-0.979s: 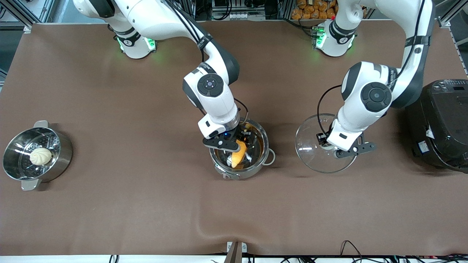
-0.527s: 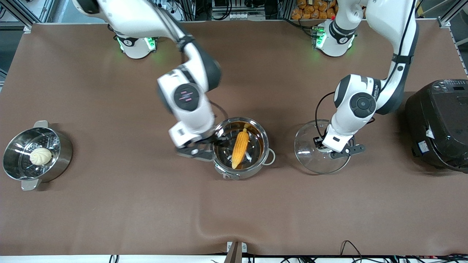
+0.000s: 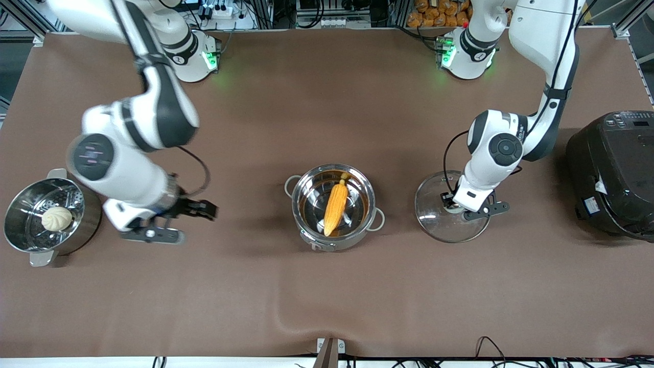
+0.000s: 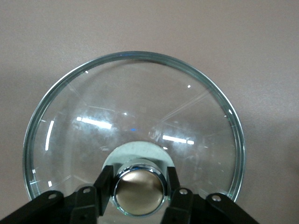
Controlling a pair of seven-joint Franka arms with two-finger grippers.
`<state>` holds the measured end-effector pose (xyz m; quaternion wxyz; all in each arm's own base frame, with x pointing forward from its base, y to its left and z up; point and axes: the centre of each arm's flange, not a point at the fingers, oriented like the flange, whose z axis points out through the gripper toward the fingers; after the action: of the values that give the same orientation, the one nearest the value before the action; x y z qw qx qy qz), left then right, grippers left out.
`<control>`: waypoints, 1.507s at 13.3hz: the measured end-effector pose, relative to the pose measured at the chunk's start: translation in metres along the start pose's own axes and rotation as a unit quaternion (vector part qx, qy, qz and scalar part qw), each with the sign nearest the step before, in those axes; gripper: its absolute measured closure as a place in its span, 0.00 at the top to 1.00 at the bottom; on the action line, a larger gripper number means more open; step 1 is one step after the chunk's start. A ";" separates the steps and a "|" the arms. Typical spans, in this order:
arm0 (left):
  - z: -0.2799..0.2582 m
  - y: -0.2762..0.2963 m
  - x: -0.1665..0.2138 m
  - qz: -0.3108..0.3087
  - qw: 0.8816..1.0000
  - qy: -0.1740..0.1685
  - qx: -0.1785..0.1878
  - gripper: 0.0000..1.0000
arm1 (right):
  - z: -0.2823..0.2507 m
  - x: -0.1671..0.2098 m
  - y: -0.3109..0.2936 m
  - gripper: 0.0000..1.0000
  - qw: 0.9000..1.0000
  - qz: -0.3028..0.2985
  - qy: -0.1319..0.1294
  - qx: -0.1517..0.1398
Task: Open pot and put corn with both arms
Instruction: 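Withdraw the right gripper while the left gripper sets the lid down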
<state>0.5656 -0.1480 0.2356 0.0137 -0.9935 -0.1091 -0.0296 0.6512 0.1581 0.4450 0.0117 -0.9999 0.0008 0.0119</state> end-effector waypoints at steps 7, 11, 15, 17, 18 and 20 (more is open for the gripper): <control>-0.032 0.002 0.016 -0.005 1.000 0.005 -0.003 0.95 | -0.079 -0.050 0.082 1.00 1.000 0.000 -0.021 0.005; -0.141 0.017 0.056 -0.009 1.000 -0.004 0.000 1.00 | -0.105 -0.058 0.104 1.00 1.000 0.010 0.004 -0.008; -0.261 0.011 0.080 -0.005 1.000 0.025 0.011 1.00 | -0.103 -0.061 0.110 1.00 1.000 0.014 0.001 -0.011; -0.325 0.001 0.074 -0.004 0.999 0.042 0.002 1.00 | -0.106 -0.062 0.118 1.00 1.000 0.020 0.004 -0.010; -0.351 -0.006 0.067 -0.007 0.999 0.045 -0.001 1.00 | -0.111 -0.063 0.122 1.00 1.000 0.019 0.008 -0.010; -0.382 -0.029 0.057 -0.009 0.999 0.044 -0.002 1.00 | -0.129 -0.068 0.127 1.00 1.000 0.003 0.015 -0.009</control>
<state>0.5932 -0.1201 0.6209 0.0161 -0.9902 -0.1173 -0.0737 0.5863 0.0279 0.5729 0.0028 -1.0000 0.0038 -0.0026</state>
